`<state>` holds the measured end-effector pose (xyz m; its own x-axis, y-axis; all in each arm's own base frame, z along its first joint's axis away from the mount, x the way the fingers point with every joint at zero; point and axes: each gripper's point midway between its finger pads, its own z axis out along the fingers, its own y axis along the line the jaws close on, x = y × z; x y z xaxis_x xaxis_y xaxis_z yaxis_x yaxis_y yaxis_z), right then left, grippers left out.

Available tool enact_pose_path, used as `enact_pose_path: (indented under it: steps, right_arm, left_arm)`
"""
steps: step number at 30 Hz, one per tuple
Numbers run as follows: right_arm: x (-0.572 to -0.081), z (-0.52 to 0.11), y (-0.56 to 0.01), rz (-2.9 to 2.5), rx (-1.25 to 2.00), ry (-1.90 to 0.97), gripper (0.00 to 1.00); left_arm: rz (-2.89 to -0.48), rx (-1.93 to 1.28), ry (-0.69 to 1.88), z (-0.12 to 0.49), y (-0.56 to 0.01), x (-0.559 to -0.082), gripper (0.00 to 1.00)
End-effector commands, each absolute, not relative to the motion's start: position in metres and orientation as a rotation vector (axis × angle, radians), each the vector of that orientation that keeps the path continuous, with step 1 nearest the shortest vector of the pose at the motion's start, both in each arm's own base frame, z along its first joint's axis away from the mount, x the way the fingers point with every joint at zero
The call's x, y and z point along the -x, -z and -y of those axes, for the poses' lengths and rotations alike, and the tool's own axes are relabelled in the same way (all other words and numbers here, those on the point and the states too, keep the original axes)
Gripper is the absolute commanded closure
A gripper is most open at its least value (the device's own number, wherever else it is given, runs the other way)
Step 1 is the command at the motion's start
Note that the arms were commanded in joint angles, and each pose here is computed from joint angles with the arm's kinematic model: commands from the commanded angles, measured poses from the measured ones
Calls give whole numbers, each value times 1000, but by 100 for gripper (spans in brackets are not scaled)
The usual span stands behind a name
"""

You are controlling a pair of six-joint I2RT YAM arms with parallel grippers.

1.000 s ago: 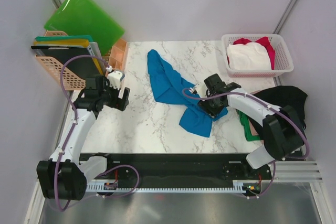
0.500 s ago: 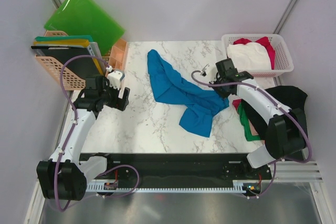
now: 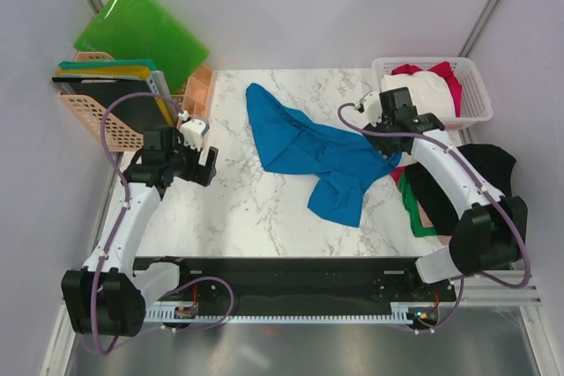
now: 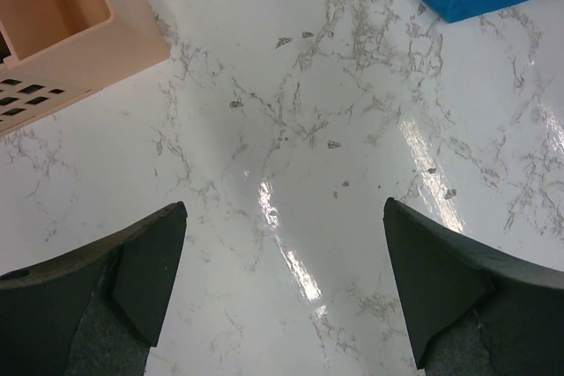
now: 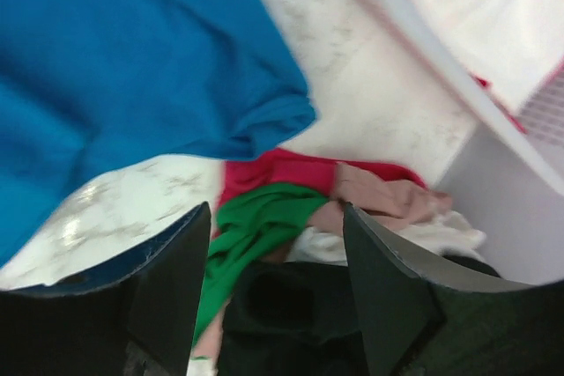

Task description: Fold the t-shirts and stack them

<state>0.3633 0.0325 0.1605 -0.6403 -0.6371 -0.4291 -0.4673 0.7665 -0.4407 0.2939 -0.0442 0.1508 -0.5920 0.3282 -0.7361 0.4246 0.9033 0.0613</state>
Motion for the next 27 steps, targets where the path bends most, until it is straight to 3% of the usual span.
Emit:
enact_pose_path:
  steps: [1,4,6,11,20,27]
  right_arm:
    - [-314,-76,-171,-2411,899,-4,31]
    - [-270,-99,-160,-2471,1066,-271,37]
    - [-250,-99,-149,-2499,1163,-277,47]
    - [-213,-90,-118,-2473,1430,-75,41]
    - [-176,-107,-88,-2496,1603,-171,44]
    - [-180,-117,-65,-2516,1705,-166,44]
  left_arm:
    - [-2237,-536,179,49,-158,-297,0]
    - [-2240,-538,181,49,-158,-299,0]
    - [-2238,-536,181,49,-159,-299,0]
    - [-2242,-533,173,48,-157,-298,0]
    - [-2233,-535,167,48,-160,-298,0]
    - [-2236,-533,162,47,-159,-299,0]
